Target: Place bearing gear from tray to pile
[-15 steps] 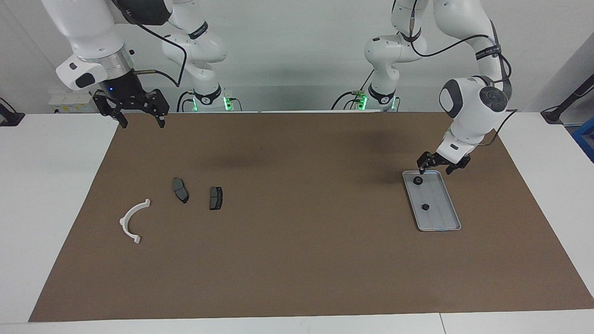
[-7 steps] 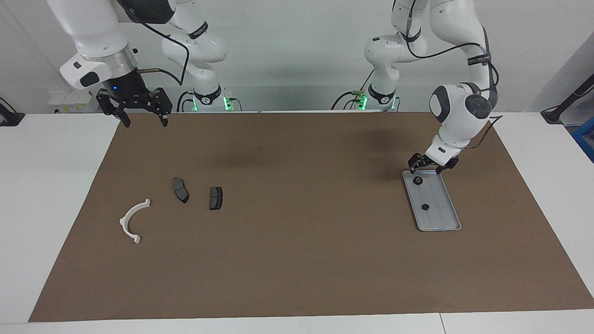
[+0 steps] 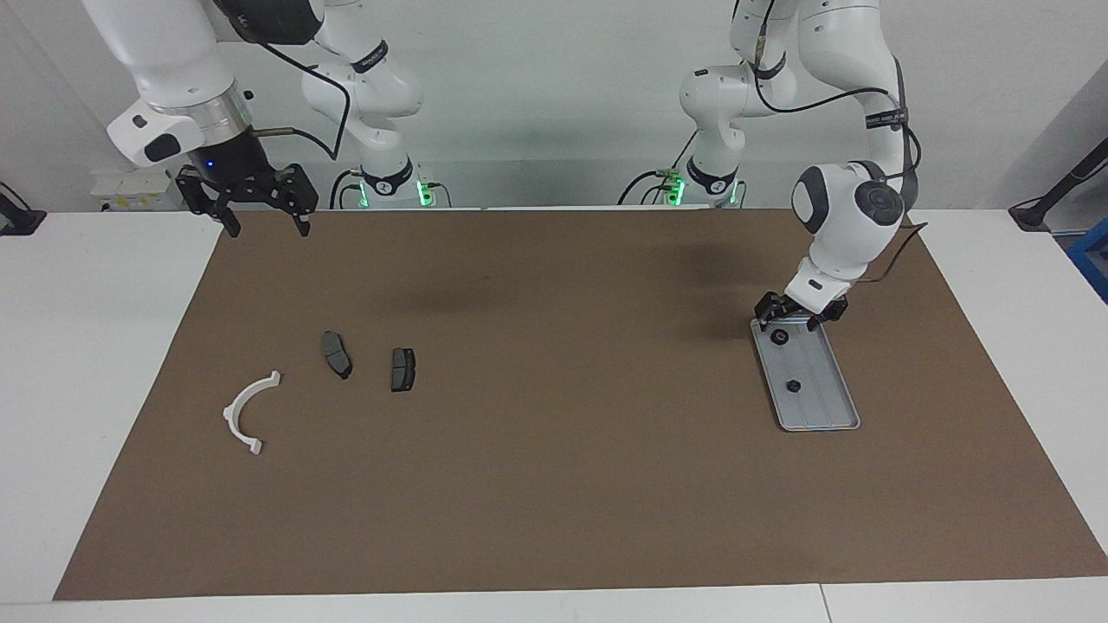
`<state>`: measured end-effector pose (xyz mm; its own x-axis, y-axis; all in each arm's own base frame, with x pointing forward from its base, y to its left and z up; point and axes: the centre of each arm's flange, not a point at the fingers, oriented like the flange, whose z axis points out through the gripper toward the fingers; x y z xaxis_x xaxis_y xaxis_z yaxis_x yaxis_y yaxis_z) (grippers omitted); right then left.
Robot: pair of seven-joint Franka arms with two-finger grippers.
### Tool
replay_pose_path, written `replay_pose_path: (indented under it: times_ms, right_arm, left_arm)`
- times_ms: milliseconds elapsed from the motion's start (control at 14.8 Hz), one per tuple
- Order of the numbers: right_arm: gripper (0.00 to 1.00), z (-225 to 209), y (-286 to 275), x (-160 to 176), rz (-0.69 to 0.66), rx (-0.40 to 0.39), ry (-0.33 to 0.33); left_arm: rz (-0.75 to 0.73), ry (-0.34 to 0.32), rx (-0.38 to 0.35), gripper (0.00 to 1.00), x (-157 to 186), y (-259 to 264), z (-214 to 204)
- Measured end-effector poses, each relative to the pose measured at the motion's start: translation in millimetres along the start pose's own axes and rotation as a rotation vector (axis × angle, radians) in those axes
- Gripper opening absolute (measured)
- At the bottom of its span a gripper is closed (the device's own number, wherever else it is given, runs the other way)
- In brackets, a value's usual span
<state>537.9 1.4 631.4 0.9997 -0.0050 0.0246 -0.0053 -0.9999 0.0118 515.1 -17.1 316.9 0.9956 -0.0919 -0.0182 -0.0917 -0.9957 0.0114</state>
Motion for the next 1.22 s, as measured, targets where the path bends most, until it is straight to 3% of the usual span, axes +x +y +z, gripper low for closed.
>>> replay_pose_path:
  times_ms: [608,810,1081,1216]
  right_arm:
    - [1.0,7.6,-2.4,-0.9,-0.025,0.0,-0.013]
    - [1.0,30.3,-3.0,4.9,-0.026,0.0,0.009]
    - [1.0,73.2,-3.5,9.6,0.002,0.001,0.016]
    - [1.0,95.0,-7.3,12.5,0.028,0.002,0.016]
  left_arm:
    - [-0.011,-0.006,0.0,1.0,0.2,-4.4,12.4]
    - [-0.011,-0.004,0.0,1.0,-0.2,-4.6,14.0]
    - [-0.011,-0.011,0.0,0.9,-6.3,-4.3,24.1]
    - [-0.011,-0.018,0.0,0.9,-8.9,-4.0,27.3]
